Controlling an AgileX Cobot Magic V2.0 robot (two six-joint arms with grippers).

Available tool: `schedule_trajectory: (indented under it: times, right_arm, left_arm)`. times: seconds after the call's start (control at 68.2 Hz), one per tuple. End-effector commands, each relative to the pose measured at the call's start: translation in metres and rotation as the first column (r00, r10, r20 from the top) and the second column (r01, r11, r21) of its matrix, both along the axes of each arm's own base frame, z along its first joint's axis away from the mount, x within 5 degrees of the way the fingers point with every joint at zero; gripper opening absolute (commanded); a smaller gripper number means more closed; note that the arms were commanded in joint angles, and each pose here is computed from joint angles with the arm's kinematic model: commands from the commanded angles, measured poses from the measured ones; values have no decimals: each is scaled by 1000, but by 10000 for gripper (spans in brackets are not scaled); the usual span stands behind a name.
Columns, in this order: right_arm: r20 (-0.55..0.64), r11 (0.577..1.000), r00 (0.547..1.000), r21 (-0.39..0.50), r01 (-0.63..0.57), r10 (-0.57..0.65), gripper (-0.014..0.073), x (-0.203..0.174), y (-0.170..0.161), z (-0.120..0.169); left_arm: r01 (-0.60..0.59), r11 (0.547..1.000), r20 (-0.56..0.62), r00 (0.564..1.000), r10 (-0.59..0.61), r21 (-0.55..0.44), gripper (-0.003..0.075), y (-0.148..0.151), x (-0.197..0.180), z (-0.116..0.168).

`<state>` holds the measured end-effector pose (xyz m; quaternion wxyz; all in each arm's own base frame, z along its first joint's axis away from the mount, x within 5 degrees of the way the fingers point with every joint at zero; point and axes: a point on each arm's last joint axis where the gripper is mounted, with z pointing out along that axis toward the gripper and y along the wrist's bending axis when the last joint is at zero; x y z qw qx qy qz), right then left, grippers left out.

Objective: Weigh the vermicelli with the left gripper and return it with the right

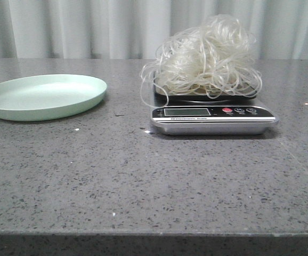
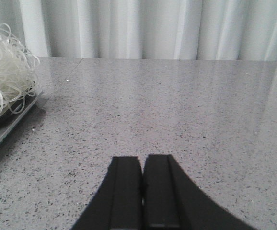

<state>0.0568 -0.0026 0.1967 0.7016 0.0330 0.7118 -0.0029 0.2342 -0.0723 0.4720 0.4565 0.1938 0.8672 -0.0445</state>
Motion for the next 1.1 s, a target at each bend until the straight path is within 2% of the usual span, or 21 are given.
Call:
schedule_trajectory:
  times: [0.0,0.103,0.22,0.396,0.47,0.587,0.807,0.998,1.086]
  right_arm:
    - [116,1000,993,-14,17,-16,151,-2,-1,12]
    - [115,1000,993,-14,17,-15,151,-2,-1,12]
    - [115,1000,993,-14,17,-15,151,-2,-1,12]
    - [118,1000,993,-14,17,-16,151,-2,-1,12]
    - [123,1000,992,-14,18,-16,151,-2,-1,13]
    - [145,1000,989,-15,20,-18,151,-2,-1,15]
    - [162,1000,987,-16,22,-19,151,-3,-1,16]
    - [164,1000,986,-12,22,-19,151,-3,-1,17]
    - [168,1000,986,25,18,-22,151,-3,-2,17]
  left_arm:
    - [-34,998,158,987,43,-57,239,16,-26,2]
    - [-59,995,221,972,75,-77,191,28,-51,-14]
    - [-83,996,262,961,91,-40,132,37,-72,-43]
    - [-95,995,343,936,84,16,136,47,-99,-84]
    - [-89,996,381,921,78,11,136,48,-106,-99]
    - [-74,997,448,890,82,-35,136,48,-116,-121]
    - [-66,991,482,868,114,-115,136,51,-132,-156]
    - [-58,983,508,850,140,-175,136,52,-139,-169]
    - [-51,975,519,840,158,-216,136,52,-140,-170]
